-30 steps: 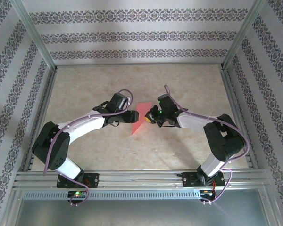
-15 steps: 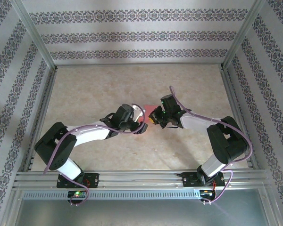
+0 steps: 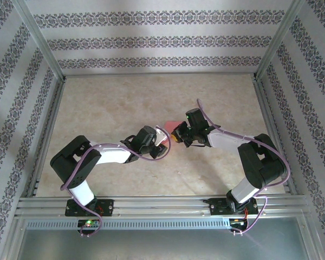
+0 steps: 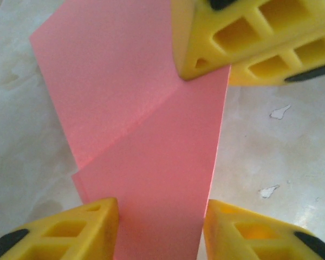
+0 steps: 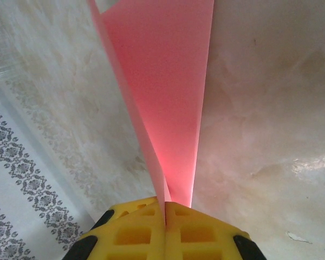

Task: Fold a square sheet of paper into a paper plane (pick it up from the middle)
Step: Fold the wing for the fifth time at the center of the table.

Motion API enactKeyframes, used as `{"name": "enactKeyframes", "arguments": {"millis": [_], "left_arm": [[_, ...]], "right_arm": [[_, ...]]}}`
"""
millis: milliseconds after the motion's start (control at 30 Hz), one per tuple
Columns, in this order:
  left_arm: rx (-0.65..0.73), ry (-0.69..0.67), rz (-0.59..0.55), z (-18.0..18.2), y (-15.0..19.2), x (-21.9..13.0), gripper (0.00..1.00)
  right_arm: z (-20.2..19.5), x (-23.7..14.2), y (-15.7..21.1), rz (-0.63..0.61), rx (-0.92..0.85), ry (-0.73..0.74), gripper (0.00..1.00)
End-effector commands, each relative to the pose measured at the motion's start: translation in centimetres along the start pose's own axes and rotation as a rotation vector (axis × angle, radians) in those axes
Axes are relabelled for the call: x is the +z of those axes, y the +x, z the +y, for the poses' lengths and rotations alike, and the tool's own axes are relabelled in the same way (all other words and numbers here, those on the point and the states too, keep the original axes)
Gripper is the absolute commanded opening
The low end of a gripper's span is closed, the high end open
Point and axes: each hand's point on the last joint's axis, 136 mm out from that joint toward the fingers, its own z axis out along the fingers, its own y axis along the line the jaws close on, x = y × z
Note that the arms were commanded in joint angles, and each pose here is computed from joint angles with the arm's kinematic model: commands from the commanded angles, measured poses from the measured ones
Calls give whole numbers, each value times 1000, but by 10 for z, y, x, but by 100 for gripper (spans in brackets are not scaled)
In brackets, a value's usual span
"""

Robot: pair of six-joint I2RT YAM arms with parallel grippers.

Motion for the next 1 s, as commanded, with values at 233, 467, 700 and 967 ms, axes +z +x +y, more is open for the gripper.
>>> {"name": "enactKeyframes", "arguments": {"millis": [233, 467, 700, 967], "left_arm": [[64, -15, -16, -2, 1, 5, 26], [56, -5, -6, -4, 4, 6, 16], [39, 25, 1, -9, 7, 8, 10], [23, 60, 33, -15, 10, 10, 6]], "right_arm": [[-1, -1, 0, 29, 34, 0, 6], [-1, 1, 1, 47, 32, -2, 18], [4, -7, -7, 30, -16, -25, 55], [21, -26, -23, -26, -255, -96, 83]]}}
